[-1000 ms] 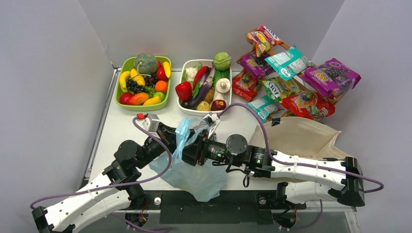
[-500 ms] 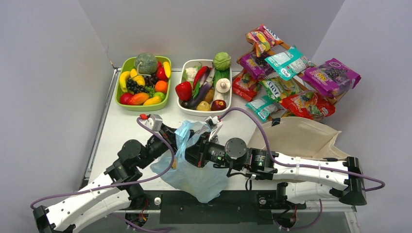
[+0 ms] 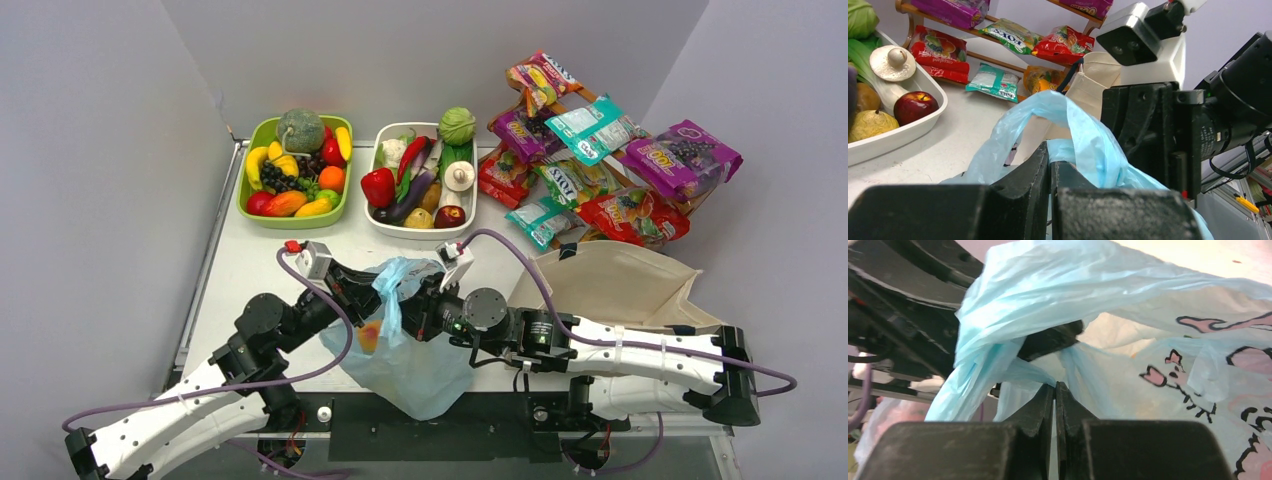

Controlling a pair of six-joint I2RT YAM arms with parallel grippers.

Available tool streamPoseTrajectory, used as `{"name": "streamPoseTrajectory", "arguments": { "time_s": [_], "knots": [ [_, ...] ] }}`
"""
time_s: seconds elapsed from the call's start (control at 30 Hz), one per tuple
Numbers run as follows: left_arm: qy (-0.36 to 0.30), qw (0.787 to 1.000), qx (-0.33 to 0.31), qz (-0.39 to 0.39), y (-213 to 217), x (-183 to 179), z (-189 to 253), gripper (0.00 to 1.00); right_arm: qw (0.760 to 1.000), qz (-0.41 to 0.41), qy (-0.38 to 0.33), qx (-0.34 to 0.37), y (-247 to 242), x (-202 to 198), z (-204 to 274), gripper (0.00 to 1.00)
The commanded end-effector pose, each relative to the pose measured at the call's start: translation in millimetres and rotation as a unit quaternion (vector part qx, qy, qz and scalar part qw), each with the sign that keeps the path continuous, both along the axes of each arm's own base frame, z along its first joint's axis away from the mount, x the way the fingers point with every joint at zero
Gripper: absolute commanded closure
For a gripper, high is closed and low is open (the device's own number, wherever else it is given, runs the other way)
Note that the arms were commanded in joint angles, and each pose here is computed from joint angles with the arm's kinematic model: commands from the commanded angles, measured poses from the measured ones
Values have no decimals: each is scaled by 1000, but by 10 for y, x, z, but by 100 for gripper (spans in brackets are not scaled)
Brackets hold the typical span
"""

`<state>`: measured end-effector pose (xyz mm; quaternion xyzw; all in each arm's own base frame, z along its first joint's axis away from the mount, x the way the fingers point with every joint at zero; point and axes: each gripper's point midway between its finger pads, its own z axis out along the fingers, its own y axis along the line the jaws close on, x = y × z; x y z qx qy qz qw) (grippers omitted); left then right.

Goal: Place the food into the grocery bag and tie it

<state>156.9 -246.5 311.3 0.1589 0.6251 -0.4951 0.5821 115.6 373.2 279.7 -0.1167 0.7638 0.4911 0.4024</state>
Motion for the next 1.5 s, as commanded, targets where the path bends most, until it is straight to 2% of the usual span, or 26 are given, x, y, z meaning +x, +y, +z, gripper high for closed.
{"name": "streamPoseTrajectory", "arguments": {
  "time_s": [0.0,0.37,0.63,0.87,0.97,1.0,1.13,1.47],
  "knots": [
    [-28,999,-21,-14,9,-74,267,100,999,-26,-7,-21,-119,67,-108,100],
    [-12,1000,-5,-6,116,-121,186,100,999,-32,-9,-41,-217,20,-62,100],
    [-4,1000,11,8,242,-153,191,100,994,-83,-20,-65,-533,106,30,100],
    [3,1000,18,7,197,-122,190,100,987,-113,-50,-100,-605,172,249,100],
    [10,1000,28,7,179,-109,202,100,979,-152,-60,-126,-724,250,356,100],
    [13,999,32,6,170,-103,193,100,972,-159,-61,-161,-770,255,251,100],
    [22,999,44,10,168,-86,232,100,952,-199,-88,-216,-849,325,385,100],
    [42,997,64,21,152,-26,374,100,924,-238,-130,-269,-794,365,601,100]
  ]
}}
